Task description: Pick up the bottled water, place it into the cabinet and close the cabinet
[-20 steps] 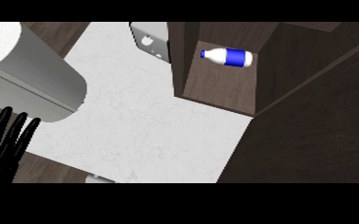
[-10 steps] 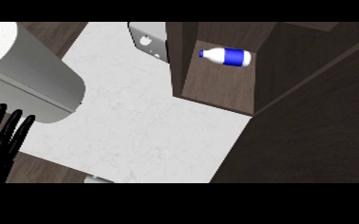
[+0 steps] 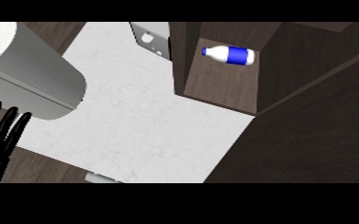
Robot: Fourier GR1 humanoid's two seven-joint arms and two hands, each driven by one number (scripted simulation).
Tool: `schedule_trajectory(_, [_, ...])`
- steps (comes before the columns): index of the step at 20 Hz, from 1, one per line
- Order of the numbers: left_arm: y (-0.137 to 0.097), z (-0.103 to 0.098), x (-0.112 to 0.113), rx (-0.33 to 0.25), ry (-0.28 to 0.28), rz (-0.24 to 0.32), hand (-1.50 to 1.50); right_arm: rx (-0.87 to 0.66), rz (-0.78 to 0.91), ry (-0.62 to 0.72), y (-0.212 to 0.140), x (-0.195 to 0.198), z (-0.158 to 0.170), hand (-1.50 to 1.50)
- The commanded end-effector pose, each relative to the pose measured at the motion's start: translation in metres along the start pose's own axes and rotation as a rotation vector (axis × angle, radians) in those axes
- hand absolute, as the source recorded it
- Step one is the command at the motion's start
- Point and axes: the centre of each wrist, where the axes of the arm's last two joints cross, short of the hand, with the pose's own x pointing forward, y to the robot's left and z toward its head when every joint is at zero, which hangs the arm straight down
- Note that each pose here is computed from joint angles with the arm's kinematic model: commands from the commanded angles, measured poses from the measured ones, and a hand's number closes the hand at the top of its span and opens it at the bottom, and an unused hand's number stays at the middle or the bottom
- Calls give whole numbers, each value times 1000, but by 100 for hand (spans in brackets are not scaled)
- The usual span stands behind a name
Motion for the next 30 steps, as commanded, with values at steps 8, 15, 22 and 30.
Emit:
schedule_trajectory(8, [5, -5, 5, -21, -8, -2, -150, -23, -211, -3, 1, -26, -20, 150])
schedule_trajectory(15, [12, -3, 5, 2, 5, -8, -150, -59, -44, 118, -36, -29, -45, 150])
schedule_trajectory(22, [12, 0, 2, 9, 2, 14, -150, -75, 12, 245, -69, -39, -87, 150])
schedule_trajectory(30, [20, 6, 5, 34, 0, 0, -150, -138, -48, 344, -103, -49, -154, 150])
